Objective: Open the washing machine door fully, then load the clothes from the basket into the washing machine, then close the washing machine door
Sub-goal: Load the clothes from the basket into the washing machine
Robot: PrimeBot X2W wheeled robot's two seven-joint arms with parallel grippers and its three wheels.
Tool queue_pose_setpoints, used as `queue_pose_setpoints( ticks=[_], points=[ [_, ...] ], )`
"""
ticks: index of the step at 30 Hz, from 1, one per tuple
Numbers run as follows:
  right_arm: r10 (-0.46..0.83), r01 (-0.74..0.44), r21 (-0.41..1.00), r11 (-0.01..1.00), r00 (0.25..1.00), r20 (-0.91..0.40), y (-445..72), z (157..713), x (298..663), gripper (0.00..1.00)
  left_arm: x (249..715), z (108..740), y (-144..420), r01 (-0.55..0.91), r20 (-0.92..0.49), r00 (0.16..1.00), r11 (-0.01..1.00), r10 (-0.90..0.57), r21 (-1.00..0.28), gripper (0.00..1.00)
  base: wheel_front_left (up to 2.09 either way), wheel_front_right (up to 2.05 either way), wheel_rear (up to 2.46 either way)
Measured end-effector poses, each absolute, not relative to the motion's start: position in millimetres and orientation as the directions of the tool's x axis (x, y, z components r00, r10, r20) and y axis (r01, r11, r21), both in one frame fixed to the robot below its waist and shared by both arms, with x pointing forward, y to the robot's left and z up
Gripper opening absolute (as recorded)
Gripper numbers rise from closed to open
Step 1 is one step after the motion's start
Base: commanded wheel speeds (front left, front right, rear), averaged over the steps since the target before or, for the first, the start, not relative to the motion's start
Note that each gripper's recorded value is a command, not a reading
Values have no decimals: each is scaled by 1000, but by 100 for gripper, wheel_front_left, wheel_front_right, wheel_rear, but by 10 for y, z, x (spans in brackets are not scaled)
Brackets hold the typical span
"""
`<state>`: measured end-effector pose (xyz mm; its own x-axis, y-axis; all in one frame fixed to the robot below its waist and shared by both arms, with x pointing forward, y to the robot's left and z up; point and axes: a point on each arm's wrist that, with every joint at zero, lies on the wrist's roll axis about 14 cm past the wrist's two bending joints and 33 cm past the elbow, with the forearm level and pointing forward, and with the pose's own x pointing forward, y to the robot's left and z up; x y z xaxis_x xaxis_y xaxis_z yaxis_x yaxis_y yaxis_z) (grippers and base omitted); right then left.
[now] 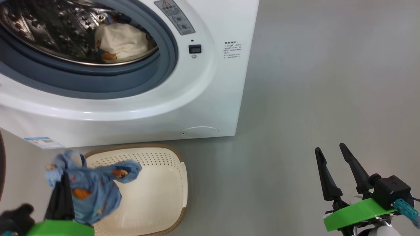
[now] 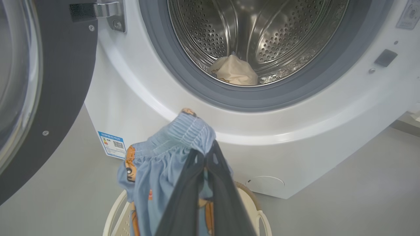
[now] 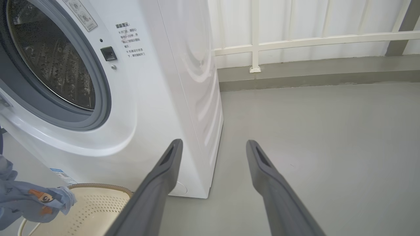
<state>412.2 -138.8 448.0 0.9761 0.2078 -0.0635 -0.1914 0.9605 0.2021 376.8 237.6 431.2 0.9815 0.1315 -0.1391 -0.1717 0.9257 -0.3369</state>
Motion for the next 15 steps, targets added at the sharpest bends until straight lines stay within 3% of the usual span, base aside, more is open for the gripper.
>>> queue_pose_setpoints(
  ticks=[7, 15],
  points=[
    [195, -173, 220, 960, 977, -82, -1389, 4390, 4171, 100, 4224, 4634, 2417, -112, -22, 994, 941, 111, -319, 0, 0, 0, 0],
    [171, -145, 234, 961, 981, -94, -1422, 4305, 4282, 100, 4968, 5322, 2374, 3, 204, 978, 963, 54, -269, 0, 0, 0, 0]
  ],
)
